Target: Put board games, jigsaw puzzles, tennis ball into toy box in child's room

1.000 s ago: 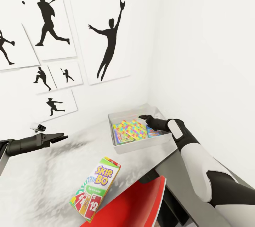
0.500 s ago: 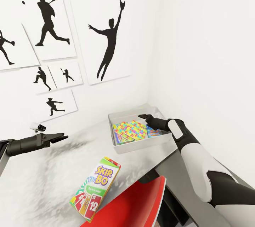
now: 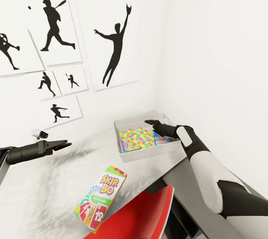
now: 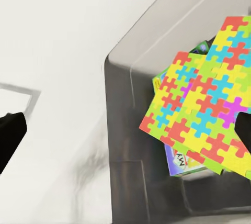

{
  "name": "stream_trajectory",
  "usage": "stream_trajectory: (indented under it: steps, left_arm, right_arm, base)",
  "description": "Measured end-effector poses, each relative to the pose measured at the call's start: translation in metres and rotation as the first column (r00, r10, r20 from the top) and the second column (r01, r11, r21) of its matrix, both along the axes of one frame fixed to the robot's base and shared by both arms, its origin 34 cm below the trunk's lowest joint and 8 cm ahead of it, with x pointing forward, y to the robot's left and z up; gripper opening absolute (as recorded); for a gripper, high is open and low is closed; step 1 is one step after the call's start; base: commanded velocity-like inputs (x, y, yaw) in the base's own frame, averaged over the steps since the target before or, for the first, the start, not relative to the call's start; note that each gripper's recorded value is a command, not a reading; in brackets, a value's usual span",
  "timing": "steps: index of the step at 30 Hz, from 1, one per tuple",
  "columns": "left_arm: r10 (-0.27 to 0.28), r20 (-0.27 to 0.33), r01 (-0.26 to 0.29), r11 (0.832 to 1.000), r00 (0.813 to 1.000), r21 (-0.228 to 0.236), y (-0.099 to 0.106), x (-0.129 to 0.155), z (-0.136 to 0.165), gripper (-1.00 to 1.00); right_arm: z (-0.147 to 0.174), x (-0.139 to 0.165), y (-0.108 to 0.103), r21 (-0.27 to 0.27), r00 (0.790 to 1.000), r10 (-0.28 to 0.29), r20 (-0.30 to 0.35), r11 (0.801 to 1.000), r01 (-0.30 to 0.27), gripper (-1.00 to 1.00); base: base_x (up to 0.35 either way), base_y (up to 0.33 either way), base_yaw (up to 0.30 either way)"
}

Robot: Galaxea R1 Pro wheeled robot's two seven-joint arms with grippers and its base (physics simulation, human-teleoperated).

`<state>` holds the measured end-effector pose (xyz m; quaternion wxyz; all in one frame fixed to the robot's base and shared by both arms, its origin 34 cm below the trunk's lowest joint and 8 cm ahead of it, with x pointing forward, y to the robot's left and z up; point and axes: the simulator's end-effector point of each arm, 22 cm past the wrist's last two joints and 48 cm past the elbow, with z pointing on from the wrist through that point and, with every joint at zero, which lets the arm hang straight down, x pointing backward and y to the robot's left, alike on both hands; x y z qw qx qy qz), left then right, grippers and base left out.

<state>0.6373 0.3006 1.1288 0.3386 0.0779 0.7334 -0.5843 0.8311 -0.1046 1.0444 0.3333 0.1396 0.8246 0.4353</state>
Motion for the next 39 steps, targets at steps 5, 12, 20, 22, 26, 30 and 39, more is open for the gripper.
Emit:
stream_trajectory:
  steps: [5, 12, 20, 22, 26, 30, 39]
  left_arm:
    - [0.0, 0.004, 0.0, 1.0, 1.0, 0.001, 0.0, 0.0, 0.002, 1.0]
    - [0.001, 0.005, -0.001, 1.0, 1.0, 0.002, 0.001, -0.001, 0.003, 1.0]
    - [0.002, 0.016, -0.002, 1.0, 1.0, 0.004, 0.002, -0.002, 0.008, 1.0]
    - [0.002, 0.019, -0.002, 1.0, 1.0, 0.005, 0.002, -0.002, 0.01, 1.0]
    - [0.003, 0.025, -0.003, 1.0, 1.0, 0.005, 0.003, -0.003, 0.013, 1.0]
    - [0.004, 0.032, -0.004, 1.0, 0.999, 0.005, 0.003, -0.004, 0.017, 1.0]
    - [0.004, 0.046, -0.004, 1.0, 0.999, 0.006, 0.003, -0.006, 0.024, 1.0]
  right_arm:
    - [0.004, -0.001, -0.001, 0.007, 1.0, 0.003, 0.01, 1.0, -0.003, 1.0]
    - [0.003, -0.001, -0.004, 0.007, 1.0, 0.0, 0.01, 1.0, 0.0, 1.0]
    - [0.058, 0.002, -0.003, 0.079, 0.987, 0.031, 0.16, 0.996, -0.044, 1.0]
    - [0.062, -0.008, -0.007, 0.103, 0.979, 0.04, 0.201, 0.993, -0.062, 1.0]
    - [0.068, -0.027, -0.024, 0.122, 0.963, 0.041, 0.267, 0.99, -0.076, 1.0]
    - [0.062, -0.055, -0.035, 0.151, 0.95, 0.054, 0.307, 0.983, -0.104, 1.0]
    - [0.056, -0.129, -0.039, 0.257, 0.897, 0.106, 0.43, 0.937, -0.234, 1.0]
  base:
    - [-0.015, 0.0, 0.0]
    - [-0.011, 0.0, 0.0]
    - [-0.09, 0.0, 0.0]
    - [-0.025, 0.0, 0.0]
    - [-0.009, 0.0, 0.0]
    - [-0.002, 0.0, 0.0]
    - [-0.016, 0.0, -0.009]
